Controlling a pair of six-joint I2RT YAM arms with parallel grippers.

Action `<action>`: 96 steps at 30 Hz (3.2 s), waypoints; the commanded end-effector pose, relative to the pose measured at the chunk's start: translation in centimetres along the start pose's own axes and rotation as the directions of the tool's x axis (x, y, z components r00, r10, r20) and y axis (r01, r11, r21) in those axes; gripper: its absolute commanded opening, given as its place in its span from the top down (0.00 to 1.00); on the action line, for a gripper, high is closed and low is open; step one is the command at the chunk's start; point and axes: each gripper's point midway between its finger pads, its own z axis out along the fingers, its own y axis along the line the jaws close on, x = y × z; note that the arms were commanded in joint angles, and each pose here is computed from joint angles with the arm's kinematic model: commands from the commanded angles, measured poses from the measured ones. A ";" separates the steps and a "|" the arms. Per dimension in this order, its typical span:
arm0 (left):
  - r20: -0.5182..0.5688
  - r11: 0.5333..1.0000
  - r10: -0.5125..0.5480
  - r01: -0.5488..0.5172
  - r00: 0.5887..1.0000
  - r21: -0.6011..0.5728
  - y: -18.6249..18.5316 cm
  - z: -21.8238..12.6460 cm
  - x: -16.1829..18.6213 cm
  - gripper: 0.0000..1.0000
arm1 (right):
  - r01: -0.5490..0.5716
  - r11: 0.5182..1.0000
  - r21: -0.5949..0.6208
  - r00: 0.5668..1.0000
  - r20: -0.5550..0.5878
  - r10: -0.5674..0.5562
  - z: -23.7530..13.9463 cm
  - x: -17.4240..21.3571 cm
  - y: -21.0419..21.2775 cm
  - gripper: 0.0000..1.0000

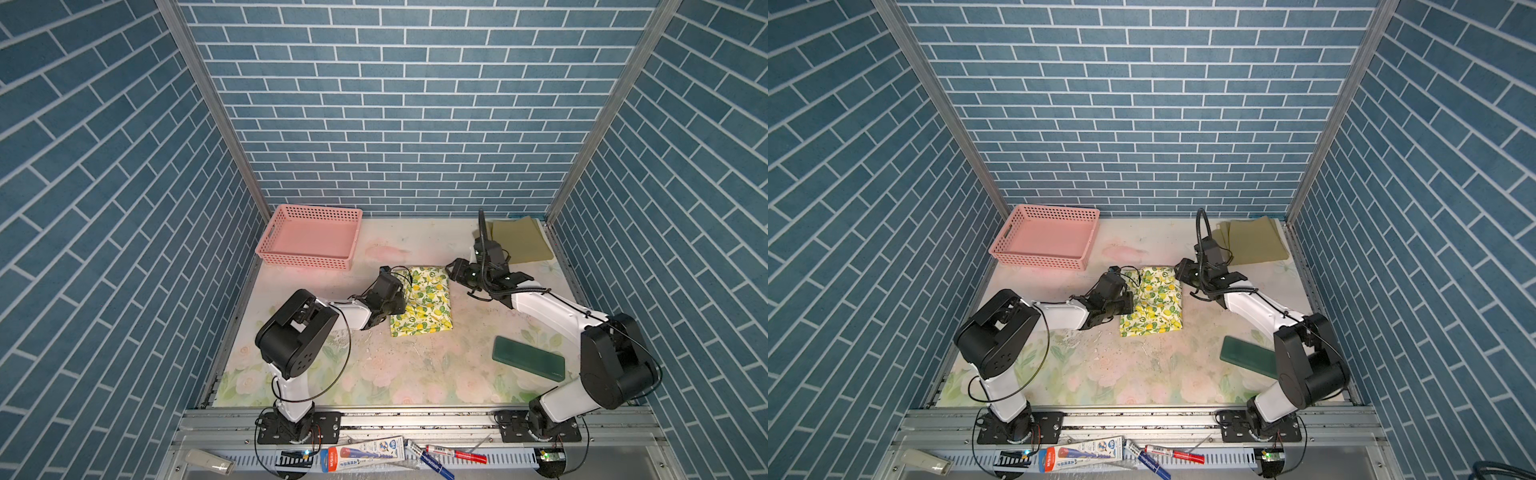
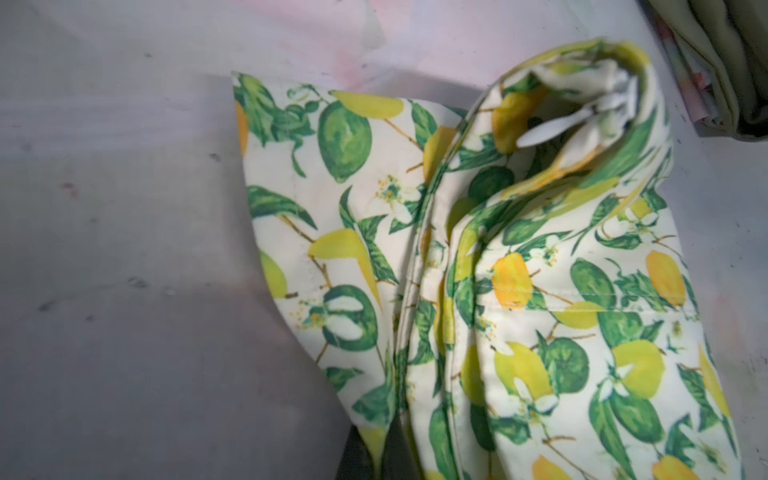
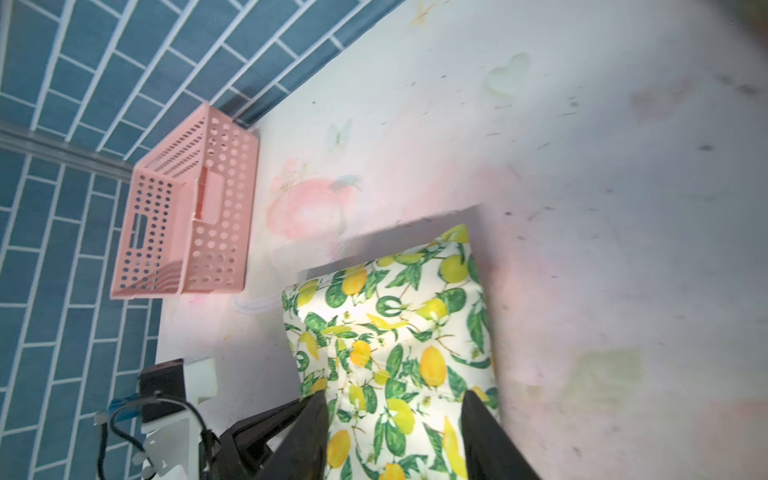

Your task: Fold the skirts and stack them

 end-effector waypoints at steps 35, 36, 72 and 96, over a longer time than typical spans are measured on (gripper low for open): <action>0.037 0.900 0.361 -0.359 0.932 0.249 -7.4 1.3 -6.4 0.27 | 0.198 0.967 0.158 0.978 0.039 -0.207 -4.8 0.6 -4.9 0.43; 0.043 0.896 0.369 -0.367 0.928 0.251 -7.5 1.8 -6.5 0.27 | 0.200 0.968 0.152 0.977 0.043 -0.208 -4.9 0.5 -4.8 0.43; 0.059 0.944 0.058 -0.074 0.997 0.322 -9.1 -2.3 -7.2 1.00 | 0.205 0.967 0.150 0.976 0.045 -0.213 -5.6 1.3 -5.3 0.45; 0.047 0.908 -0.307 0.277 0.951 0.314 -8.1 -3.9 -5.6 1.00 | 0.411 0.911 0.009 0.911 0.030 -0.411 -4.0 5.3 -2.0 0.38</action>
